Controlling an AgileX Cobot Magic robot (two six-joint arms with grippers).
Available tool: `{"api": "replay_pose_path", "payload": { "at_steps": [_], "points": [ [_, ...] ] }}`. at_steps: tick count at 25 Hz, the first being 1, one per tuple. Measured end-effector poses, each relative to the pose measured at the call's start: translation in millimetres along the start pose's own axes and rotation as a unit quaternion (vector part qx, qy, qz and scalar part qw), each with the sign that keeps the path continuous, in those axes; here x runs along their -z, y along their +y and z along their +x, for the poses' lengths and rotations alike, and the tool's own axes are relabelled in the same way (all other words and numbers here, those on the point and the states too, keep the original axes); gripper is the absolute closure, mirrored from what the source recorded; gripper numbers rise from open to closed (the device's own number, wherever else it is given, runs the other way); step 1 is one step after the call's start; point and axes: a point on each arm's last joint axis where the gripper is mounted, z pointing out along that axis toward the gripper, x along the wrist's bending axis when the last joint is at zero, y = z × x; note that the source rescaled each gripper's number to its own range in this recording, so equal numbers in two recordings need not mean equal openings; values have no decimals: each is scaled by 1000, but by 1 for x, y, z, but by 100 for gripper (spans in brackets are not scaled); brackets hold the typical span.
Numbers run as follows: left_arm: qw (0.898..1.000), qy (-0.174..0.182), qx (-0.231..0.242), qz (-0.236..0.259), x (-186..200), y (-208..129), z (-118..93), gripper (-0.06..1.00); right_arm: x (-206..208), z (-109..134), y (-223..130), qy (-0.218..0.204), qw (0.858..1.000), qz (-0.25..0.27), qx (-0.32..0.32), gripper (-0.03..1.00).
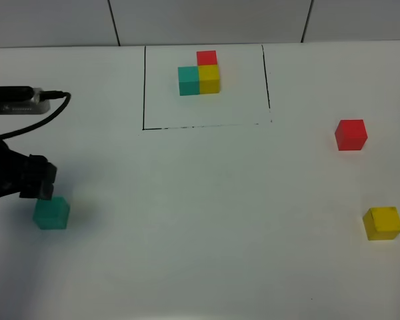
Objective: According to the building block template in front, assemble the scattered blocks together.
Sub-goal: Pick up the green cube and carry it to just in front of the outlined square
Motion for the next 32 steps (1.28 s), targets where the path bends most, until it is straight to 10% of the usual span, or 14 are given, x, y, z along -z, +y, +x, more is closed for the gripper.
{"api": "replay_pose_path", "payload": {
  "at_steps": [11, 32],
  "points": [
    [997, 63, 24, 37, -18, 11, 1, 14, 0, 0, 0, 1, 1000, 0, 0, 24],
    [998, 46, 34, -3, -22, 19, -2, 14, 0, 0, 0, 1, 1000, 0, -1, 24]
  ]
}}
